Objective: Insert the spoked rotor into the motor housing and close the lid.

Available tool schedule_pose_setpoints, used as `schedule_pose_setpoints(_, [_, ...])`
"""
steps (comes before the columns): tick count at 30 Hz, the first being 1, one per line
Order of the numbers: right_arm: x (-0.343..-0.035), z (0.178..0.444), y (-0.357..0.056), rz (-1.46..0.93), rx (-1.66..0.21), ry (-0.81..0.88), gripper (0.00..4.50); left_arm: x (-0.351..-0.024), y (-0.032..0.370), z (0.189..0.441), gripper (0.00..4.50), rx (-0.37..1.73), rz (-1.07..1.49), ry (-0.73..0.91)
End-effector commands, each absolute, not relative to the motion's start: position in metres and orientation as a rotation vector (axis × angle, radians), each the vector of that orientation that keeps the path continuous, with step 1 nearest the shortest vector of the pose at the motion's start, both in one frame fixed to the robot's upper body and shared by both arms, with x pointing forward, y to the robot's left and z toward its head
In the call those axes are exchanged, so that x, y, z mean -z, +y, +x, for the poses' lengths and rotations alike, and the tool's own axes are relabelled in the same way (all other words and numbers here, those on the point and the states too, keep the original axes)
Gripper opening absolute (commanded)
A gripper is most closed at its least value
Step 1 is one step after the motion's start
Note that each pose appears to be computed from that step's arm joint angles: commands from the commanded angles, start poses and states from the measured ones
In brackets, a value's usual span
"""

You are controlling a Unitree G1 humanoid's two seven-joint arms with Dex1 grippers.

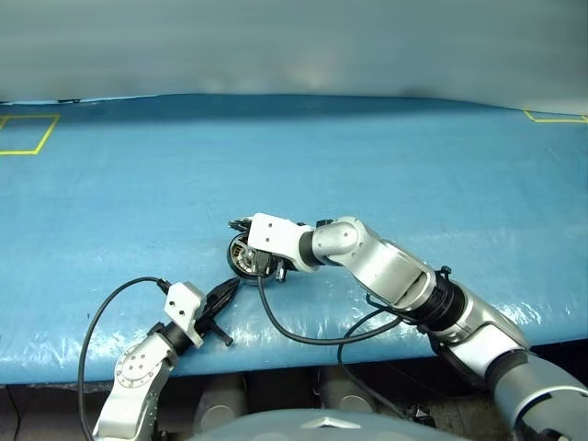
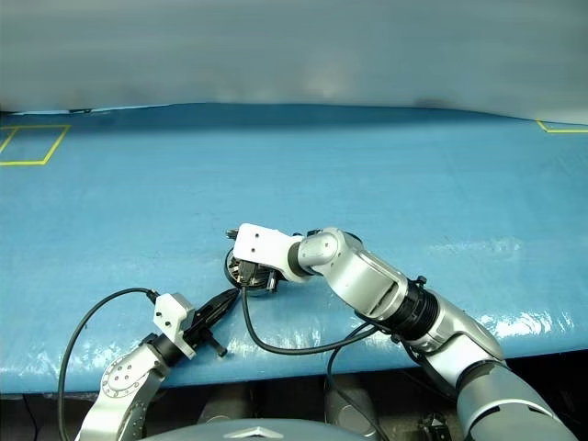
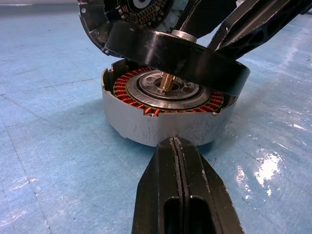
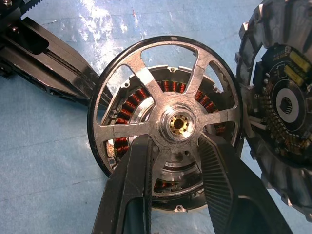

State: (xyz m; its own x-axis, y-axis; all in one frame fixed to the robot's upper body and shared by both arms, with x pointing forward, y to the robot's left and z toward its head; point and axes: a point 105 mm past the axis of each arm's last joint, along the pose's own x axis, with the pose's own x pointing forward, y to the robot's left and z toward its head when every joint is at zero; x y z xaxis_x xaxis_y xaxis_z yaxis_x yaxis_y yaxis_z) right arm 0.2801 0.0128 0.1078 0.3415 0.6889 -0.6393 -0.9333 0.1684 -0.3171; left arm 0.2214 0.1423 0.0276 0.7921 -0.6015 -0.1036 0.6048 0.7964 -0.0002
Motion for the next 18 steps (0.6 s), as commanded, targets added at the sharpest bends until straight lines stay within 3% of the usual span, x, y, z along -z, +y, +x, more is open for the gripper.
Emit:
schedule_pose_setpoints(1, [-0.1207, 0.2787, 0.0148, -0.774, -1.172, 0.337, 1.06, -0.0300, 0.1420, 0.2222, 0.00, 0.653, 0.037, 0.084])
schedule_pose_setpoints(18, [-0.1174, 0.2759, 0.0164, -0.895, -1.129, 0.308, 1.05, -0.0305, 0.1421, 0.2225, 0.00, 0.652, 0.038, 0.084])
